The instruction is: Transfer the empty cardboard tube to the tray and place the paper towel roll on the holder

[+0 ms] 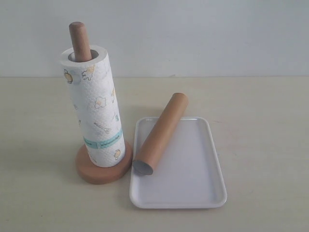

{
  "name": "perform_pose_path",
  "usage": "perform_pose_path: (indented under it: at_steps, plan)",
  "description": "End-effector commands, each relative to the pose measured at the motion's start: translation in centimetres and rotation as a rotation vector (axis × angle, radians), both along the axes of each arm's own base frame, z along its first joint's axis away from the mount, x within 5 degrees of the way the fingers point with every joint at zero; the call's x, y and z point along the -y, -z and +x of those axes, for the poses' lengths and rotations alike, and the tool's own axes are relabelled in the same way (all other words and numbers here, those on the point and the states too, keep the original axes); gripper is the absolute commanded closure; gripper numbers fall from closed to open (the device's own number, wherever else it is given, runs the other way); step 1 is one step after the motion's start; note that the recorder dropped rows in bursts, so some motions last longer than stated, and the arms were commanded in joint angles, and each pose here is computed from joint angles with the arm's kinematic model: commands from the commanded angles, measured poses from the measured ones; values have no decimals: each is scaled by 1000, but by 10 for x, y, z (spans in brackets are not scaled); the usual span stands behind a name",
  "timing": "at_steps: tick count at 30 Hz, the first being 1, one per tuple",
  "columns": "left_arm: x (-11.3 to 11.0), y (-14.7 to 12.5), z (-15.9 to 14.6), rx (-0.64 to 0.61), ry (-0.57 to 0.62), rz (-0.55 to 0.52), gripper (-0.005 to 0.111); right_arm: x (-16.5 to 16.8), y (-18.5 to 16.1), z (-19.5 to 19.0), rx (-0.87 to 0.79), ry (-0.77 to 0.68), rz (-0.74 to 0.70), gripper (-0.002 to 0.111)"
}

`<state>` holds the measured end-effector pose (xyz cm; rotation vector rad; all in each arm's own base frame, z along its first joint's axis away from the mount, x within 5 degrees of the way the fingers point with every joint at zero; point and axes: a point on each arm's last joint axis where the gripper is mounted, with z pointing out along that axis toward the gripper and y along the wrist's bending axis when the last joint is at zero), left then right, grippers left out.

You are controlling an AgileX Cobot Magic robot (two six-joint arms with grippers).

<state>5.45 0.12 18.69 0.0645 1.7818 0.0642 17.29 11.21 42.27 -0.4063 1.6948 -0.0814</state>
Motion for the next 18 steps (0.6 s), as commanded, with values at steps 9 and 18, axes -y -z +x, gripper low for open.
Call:
perform_pose_path:
  at_steps: [9, 18]
  plan:
    - [0, 1, 0, 1, 0, 0, 103, 75, 21, -52, -11, 167, 100, 107]
    - [0, 1, 0, 1, 0, 0, 103, 97, 14, -70, 24, 202, 168, 107]
